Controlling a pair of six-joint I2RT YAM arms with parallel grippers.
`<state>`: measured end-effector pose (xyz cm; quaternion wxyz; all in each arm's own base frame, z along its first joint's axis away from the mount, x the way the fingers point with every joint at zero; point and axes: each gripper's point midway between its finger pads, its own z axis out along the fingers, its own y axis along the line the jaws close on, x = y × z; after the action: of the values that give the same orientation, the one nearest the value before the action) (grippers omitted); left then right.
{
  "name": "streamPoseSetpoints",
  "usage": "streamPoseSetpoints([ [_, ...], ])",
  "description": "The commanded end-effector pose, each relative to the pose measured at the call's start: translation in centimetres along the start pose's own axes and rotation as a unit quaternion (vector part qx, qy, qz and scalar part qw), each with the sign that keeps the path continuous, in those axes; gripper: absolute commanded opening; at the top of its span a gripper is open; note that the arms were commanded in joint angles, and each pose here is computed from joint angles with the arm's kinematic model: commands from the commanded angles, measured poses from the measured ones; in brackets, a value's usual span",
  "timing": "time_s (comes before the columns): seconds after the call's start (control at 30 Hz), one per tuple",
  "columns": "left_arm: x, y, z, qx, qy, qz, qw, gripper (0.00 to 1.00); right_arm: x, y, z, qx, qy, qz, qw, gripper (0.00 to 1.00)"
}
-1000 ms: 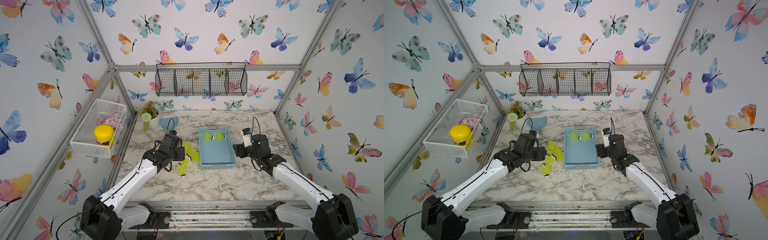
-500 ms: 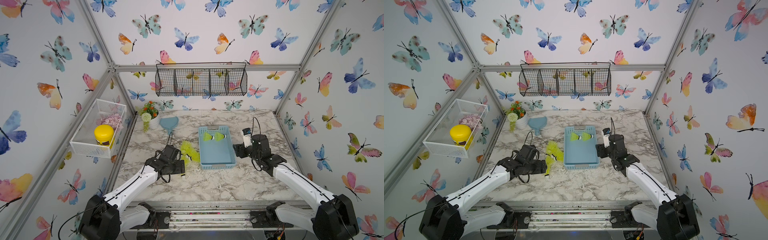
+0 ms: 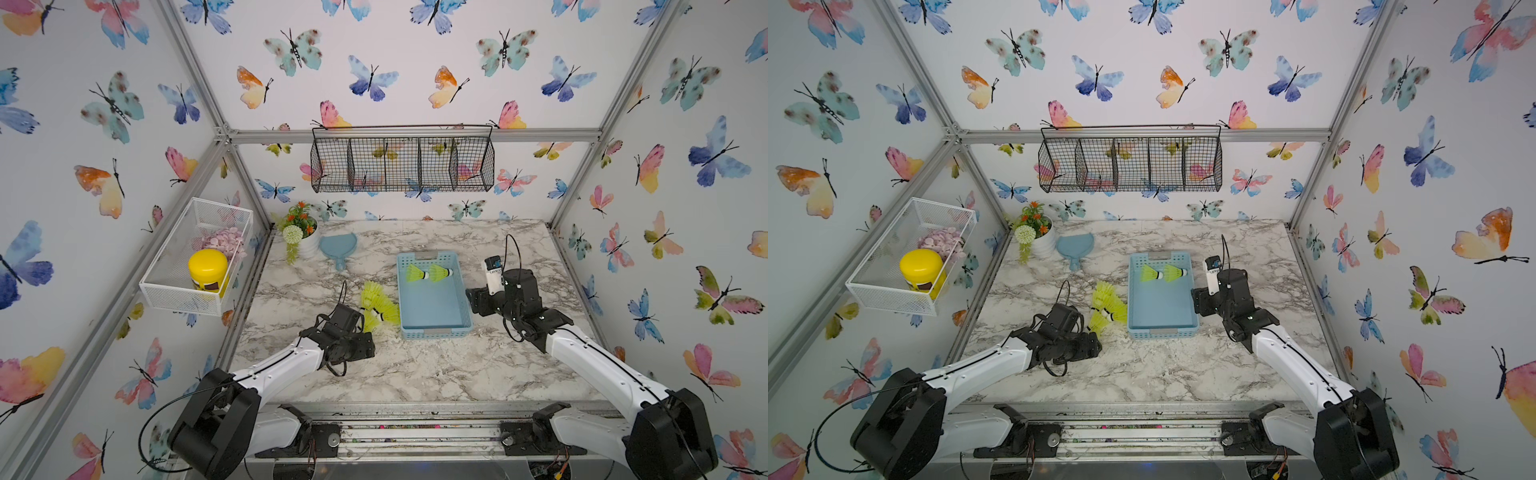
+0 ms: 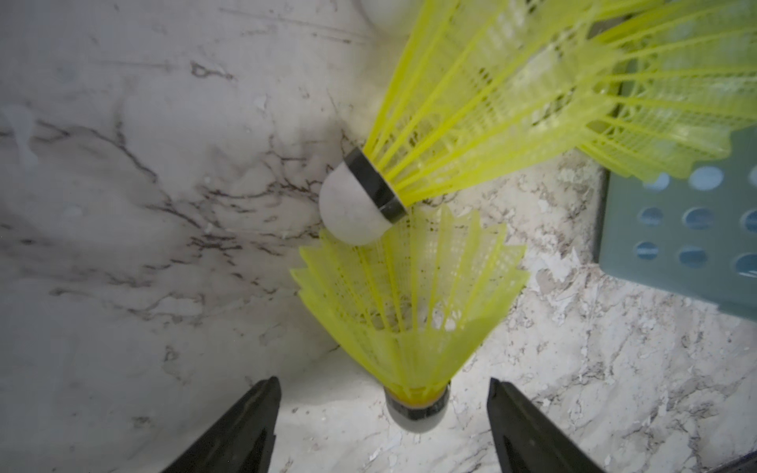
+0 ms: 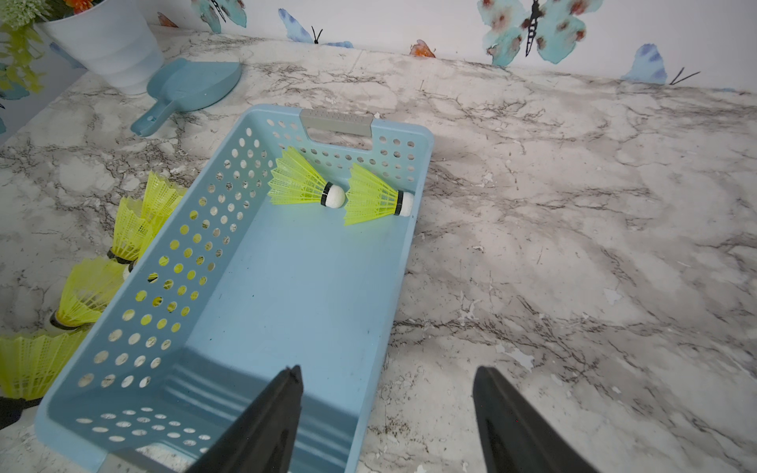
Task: Put the shuttlecocks into the storage box
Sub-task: Pick up the shuttlecock at the center of the board.
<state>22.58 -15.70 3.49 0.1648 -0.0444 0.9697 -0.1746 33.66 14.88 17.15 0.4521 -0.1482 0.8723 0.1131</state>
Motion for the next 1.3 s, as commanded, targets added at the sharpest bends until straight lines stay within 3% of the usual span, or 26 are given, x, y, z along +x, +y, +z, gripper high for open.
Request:
streamPoseSetpoints([
  [0.0, -1.0, -0.9, 0.4, 0.024, -0.021, -0.018, 0.999, 0.82, -0.4, -0.1, -0.2, 0.002, -0.002, -0.001, 1.000, 0.73],
  [0.23, -1.4, -0.8, 1.6, 0.013, -0.017, -0.024, 0.999, 0.69, -0.5, 0.2, -0.2, -0.007, -0.003, 0.001, 1.000, 0.73],
  [0.47, -2.0, -0.3, 1.3, -0.002, -0.036, -0.029, 0.999, 0.50, -0.5, 0.3, -0.2, -0.010, -0.004, 0.001, 1.000, 0.73],
  [0.57, -2.1, -0.2, 1.2, -0.006, -0.039, -0.029, 0.999, 0.37, -0.4, 0.4, -0.1, -0.013, -0.002, 0.001, 1.000, 0.73],
  [0.67, -2.5, 0.0, 0.7, -0.012, -0.052, -0.030, 0.998, 0.33, -0.4, 0.6, -0.1, -0.019, -0.003, 0.000, 1.000, 0.73],
  [0.87, -3.4, 0.2, -1.3, -0.021, -0.082, -0.033, 0.996, 0.31, -0.7, 1.8, -0.6, -0.055, -0.007, -0.009, 0.998, 0.73],
  [1.1, -6.6, -2.0, -6.4, 0.007, -0.147, -0.036, 0.988, 0.32, -1.4, 5.7, -1.4, -0.166, -0.014, -0.023, 0.986, 0.73],
  [1.27, -9.7, -5.6, -10.4, 0.078, -0.211, -0.025, 0.974, 0.32, -1.7, 8.6, -1.7, -0.252, -0.013, -0.021, 0.968, 0.72],
])
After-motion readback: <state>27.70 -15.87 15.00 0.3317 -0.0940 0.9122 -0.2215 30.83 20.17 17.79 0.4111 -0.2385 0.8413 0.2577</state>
